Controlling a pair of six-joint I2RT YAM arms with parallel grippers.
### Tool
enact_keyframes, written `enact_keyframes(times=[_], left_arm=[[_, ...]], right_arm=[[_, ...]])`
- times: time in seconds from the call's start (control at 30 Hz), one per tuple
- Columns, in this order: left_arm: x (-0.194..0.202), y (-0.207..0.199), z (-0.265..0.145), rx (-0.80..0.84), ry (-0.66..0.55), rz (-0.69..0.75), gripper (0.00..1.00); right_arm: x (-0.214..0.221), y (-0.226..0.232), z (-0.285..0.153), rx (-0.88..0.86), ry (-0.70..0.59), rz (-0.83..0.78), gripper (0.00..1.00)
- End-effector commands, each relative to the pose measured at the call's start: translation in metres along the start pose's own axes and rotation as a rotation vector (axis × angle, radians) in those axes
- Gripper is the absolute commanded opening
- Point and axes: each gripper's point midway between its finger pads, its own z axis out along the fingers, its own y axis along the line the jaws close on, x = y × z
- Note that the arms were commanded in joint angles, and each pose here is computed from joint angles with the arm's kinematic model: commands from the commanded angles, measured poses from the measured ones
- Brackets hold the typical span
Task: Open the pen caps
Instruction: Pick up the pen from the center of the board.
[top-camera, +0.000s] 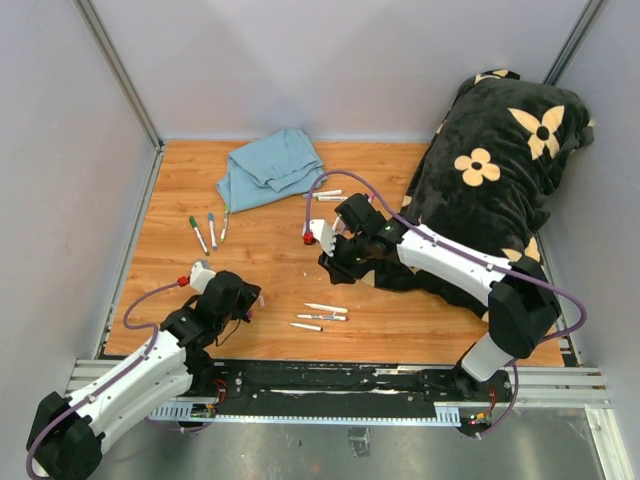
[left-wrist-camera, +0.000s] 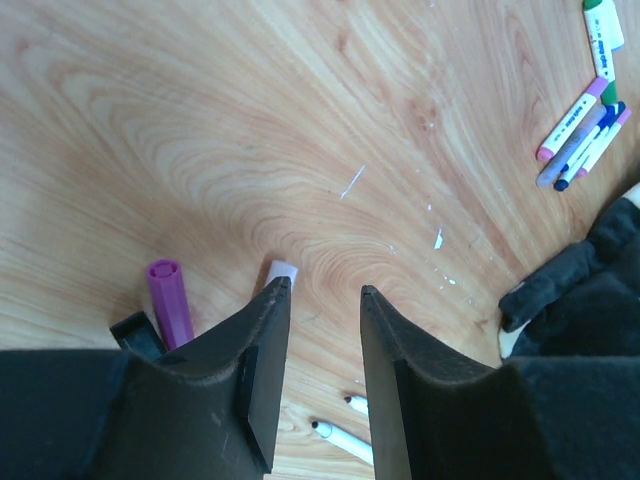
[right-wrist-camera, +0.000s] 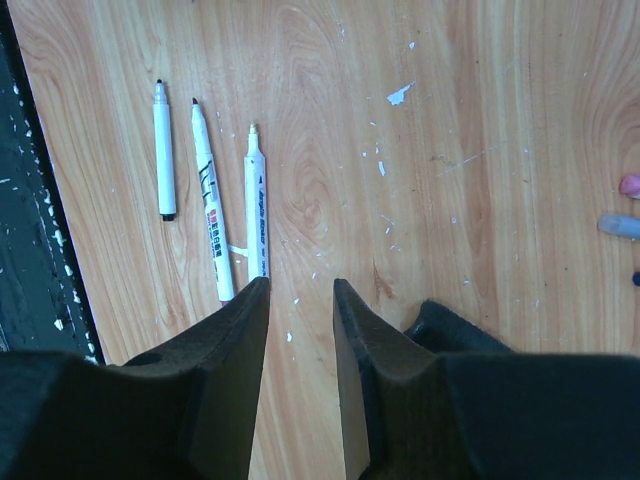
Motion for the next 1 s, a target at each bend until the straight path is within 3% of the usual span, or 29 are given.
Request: enact_keyframes(times=[0.0, 0.27, 0.97], left_arm=[[-0.018, -0.008, -0.003, -0.012, -0.060, 0.151, 0.38], [-0.012, 0.003, 0.001, -0.069, -0.006, 0.386, 0.35], [0.008, 0.008, 0.007, -0.145, 0.048, 0.438, 0.34]], right_arm=[[0.002, 0.004, -0.008, -0.027, -0.019, 0.007, 0.33], [0.002, 0.000, -0.015, -0.023, -0.040, 0.016, 0.33], [0.002, -0.002, -0.021, -0.020, -0.059, 0.029, 0.34]])
